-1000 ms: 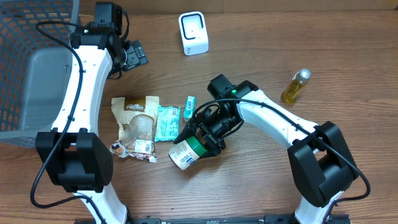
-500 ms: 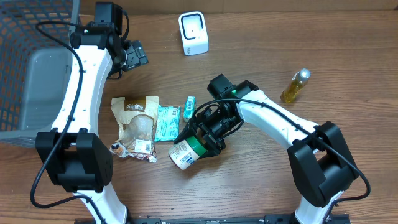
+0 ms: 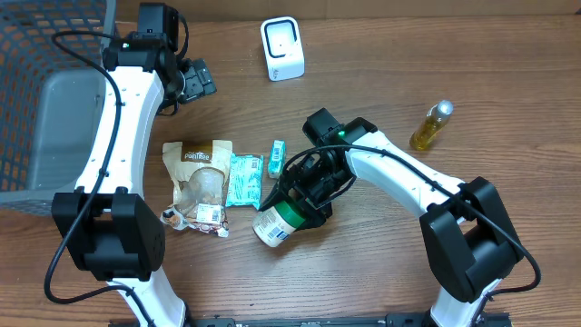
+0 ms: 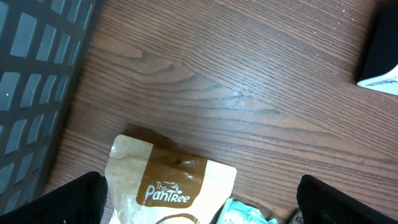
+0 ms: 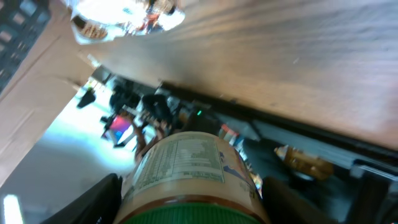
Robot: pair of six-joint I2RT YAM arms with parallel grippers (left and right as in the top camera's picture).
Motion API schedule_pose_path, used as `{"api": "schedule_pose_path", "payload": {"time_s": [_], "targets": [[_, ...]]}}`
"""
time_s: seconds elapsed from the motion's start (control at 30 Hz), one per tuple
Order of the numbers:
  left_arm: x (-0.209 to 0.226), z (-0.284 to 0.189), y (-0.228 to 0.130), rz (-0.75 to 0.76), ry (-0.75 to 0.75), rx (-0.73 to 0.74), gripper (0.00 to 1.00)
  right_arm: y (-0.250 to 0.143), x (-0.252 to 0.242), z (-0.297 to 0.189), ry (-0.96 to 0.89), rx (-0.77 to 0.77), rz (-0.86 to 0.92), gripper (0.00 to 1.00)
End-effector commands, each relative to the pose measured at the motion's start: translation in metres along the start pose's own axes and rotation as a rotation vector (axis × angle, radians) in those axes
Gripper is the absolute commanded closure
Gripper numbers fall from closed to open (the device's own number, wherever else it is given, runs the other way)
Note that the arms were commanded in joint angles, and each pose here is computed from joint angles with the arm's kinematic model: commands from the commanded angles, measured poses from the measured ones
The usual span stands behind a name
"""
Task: Scan the item barcode
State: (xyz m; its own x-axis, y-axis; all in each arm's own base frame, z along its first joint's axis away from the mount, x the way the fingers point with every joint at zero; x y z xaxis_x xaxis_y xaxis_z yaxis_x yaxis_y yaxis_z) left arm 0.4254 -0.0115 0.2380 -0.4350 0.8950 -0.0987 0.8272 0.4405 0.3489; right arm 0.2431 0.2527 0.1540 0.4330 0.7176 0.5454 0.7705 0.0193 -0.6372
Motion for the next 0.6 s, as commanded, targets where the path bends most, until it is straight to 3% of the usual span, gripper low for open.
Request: {"api": "schedule_pose_path", "payload": {"time_s": [0.0,0.57], "targets": [[-0.002,-0.01,0.004,-0.013,-0.02,-0.026,0.0,-0.002,0.005,-0.008,-0.019,-0.067,-0.035,0.73],[-0.002,-0.01,0.004,-0.013,-0.02,-0.026,0.0,0.026,-0.017,-0.018,-0.28,-0.382,-0.033,0.76]]}}
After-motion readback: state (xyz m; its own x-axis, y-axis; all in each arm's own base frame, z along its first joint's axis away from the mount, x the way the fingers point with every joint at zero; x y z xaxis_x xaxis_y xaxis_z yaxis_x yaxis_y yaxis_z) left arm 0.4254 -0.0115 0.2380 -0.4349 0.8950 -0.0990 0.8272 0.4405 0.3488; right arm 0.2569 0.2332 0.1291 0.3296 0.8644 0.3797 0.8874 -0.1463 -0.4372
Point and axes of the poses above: each gripper's point midway between its finger pads, its own z axis out along the fingers, its own x axis along the line the jaws close on, y = z × x, the point moved 8 cm from there along -z, back along the fingers, and after that the axes turned 2 degrees about -z, right-handed, at the moved point
